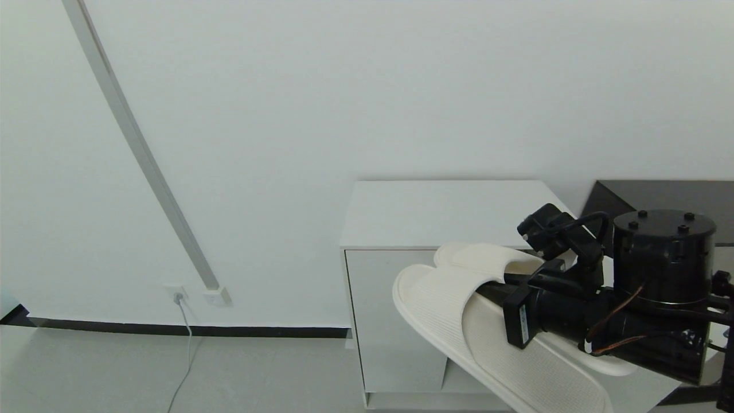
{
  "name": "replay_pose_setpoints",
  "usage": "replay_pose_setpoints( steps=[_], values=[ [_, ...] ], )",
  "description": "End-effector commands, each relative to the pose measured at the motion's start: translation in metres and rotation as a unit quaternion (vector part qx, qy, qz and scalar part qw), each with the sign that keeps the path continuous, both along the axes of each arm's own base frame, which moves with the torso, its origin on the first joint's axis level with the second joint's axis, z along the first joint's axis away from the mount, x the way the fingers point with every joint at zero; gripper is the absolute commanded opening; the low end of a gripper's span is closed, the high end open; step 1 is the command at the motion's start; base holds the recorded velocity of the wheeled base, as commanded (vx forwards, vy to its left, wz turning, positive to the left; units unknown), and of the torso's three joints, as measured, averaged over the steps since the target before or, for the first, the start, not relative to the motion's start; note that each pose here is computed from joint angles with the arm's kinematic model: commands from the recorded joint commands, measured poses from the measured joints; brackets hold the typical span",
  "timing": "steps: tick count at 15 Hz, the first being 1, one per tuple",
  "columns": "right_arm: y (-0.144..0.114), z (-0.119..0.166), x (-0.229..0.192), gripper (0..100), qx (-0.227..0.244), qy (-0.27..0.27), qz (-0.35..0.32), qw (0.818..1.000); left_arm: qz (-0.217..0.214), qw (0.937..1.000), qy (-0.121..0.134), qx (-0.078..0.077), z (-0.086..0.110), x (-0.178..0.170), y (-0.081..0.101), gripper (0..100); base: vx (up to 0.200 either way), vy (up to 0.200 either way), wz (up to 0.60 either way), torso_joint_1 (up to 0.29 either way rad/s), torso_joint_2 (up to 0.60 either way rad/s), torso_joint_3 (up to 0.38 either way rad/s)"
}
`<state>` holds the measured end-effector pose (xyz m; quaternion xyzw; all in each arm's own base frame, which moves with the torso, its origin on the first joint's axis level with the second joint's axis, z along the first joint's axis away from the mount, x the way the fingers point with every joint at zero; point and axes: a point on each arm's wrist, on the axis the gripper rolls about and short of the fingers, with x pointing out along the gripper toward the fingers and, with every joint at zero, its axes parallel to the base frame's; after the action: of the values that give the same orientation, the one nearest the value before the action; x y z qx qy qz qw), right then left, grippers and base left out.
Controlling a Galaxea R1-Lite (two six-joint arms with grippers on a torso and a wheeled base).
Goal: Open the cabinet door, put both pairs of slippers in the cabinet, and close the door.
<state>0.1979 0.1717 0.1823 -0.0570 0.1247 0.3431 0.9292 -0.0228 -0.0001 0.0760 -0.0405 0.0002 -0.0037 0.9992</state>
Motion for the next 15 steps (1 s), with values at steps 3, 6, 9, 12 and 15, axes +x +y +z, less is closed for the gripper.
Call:
replay_pose_setpoints(
  steps=[3, 6, 9, 12, 15],
  values=[
    [0.0014, -0.0025, 0.0007, 0, -0.003, 0.004, 0.001, 1.0, -0.001, 1.0, 0.001, 0.001, 0.0, 0.0001, 0.0, 0, 0.0, 0.0, 0.0, 0.0, 0.0, 0.0],
    [0.0014, -0.0033, 0.0008, 0, -0.004, 0.005, 0.001, 1.0, 0.0, 1.0, 0.001, 0.001, 0.0, 0.0001, 0.0, 0, 0.0, -0.2, 0.0, -0.001, 0.0, 0.001],
    [0.0011, -0.0033, 0.0004, 0, -0.004, 0.005, 0.001, 1.0, 0.0, 1.0, 0.001, 0.001, 0.0, 0.0001, 0.0, 0, 0.0, -0.2, 0.0, 0.009, 0.0, 0.002],
    [0.0011, -0.0033, 0.0004, 0, -0.004, 0.005, 0.001, 1.0, -0.001, 1.0, 0.001, 0.001, 0.0, 0.0001, 0.0, 0, 0.0, -0.2, 0.0, -0.002, 0.0, 0.001],
    [0.001, -0.0037, 0.0003, 0, -0.005, 0.005, 0.0, 1.0, 0.0, 1.0, 0.001, 0.001, 0.0, 0.0001, 0.0, 0, 0.0, -0.2, 0.0, 0.001, 0.0, 0.001]
  ],
)
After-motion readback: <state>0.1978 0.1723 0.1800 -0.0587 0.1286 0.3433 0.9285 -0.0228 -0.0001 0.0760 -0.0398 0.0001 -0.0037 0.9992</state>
